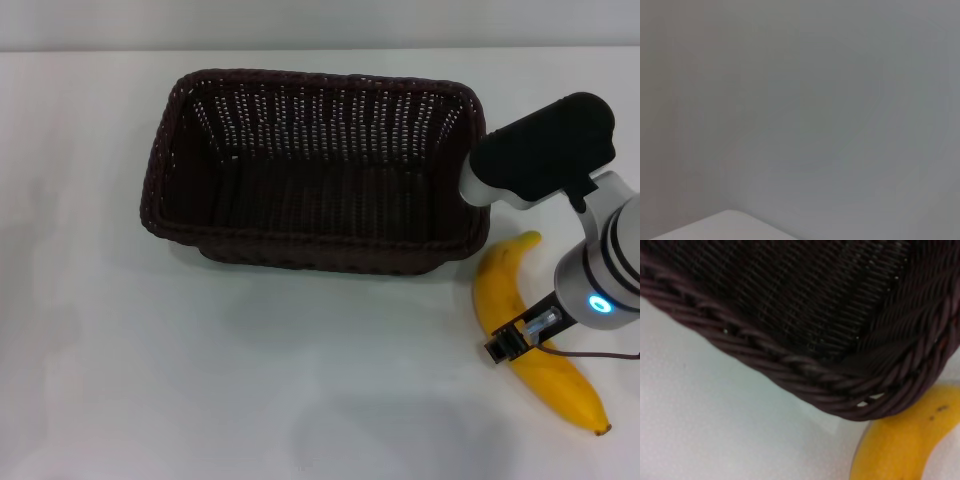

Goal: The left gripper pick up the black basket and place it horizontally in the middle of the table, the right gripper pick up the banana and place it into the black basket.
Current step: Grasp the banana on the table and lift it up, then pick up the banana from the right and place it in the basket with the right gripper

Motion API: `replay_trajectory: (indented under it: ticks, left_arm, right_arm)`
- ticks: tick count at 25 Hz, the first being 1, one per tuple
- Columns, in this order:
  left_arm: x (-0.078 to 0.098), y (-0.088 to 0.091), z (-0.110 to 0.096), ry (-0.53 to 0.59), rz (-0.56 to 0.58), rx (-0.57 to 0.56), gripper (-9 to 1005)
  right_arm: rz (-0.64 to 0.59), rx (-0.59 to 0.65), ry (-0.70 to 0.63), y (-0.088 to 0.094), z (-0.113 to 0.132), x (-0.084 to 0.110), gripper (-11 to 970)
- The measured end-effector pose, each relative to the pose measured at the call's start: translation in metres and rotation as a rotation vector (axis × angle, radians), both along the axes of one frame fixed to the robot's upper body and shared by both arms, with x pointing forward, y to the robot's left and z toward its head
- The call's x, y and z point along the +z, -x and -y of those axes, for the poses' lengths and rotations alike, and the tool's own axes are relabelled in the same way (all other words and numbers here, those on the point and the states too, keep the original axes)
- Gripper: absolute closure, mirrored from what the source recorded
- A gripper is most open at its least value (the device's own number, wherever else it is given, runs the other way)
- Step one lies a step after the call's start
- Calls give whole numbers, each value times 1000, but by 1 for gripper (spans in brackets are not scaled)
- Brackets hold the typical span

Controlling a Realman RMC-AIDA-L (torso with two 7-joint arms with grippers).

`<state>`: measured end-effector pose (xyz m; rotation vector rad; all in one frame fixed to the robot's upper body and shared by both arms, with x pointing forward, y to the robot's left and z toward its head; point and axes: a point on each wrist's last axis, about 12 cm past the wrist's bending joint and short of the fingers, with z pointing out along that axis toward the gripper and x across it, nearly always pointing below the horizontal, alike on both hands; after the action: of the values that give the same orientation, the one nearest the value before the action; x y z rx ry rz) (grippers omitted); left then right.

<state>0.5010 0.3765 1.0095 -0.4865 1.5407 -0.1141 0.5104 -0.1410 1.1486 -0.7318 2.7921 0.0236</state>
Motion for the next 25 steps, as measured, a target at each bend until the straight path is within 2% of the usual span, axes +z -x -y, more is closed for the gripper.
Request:
replay_trajectory:
  ticks: [1,7,12,18,22,25]
  left_arm:
    - [0,0,0,0,-1,1,218]
    - [-1,3,-1,0,-4,5,219]
    - [-2,4,-1,0,-1,6,219]
    - [-2,5,-1,6,3,5,219]
    - [-1,7,1,43,22,4,220]
    - [-1,7,1,50,31,2,220]
  right_arm:
    - [1,3,2,0,0,0,306]
    - [15,7,22,-3,7,1,474]
    - [89,-18,56,-16,24,15,474]
    - [260,-97,145,-46,61,44,474]
    - [444,-60,62,-64,65,73,474]
    - [566,69,-86,-70,49,93,475]
